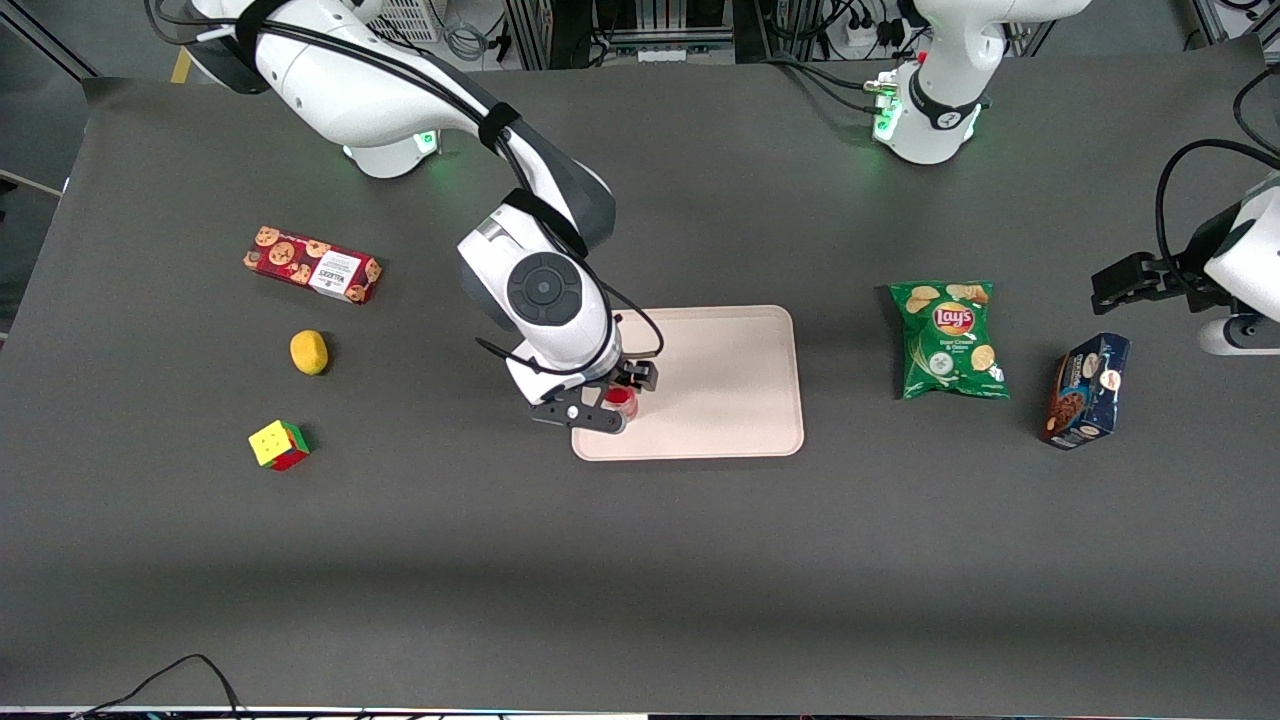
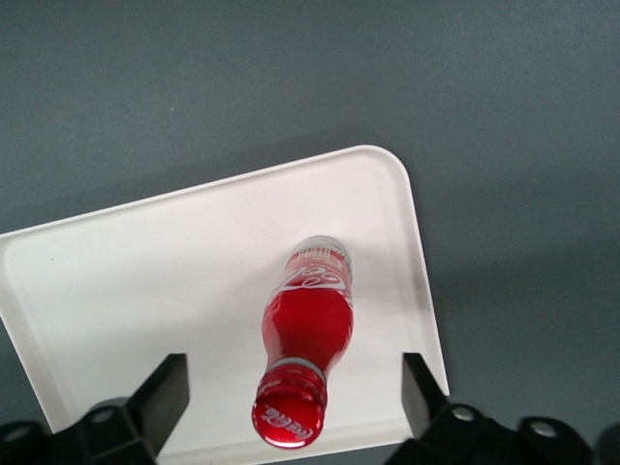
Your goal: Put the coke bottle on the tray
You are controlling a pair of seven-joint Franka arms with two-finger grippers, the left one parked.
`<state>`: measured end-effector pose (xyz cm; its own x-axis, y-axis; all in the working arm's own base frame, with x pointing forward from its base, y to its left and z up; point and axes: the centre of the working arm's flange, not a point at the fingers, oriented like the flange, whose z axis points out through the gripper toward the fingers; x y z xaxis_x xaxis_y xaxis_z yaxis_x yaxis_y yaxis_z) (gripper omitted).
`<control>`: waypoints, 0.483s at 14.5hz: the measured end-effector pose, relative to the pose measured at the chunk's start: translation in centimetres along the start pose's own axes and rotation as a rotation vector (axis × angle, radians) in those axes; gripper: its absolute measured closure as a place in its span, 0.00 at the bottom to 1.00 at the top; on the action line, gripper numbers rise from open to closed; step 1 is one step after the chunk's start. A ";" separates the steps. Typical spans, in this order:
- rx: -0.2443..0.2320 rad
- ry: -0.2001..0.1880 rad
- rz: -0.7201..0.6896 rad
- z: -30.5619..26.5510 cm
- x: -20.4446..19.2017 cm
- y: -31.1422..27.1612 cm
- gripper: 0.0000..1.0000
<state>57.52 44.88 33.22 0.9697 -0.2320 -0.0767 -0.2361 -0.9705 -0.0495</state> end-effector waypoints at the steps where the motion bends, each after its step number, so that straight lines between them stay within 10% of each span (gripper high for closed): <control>1: 0.003 0.005 0.001 -0.4 0.1 0.1 0.01; 7: 0.008 0.092 -0.061 -8.9 2.6 6.7 0.00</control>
<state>58.97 37.15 41.58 0.9839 -0.1779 0.0187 -0.1765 -0.9825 -0.0592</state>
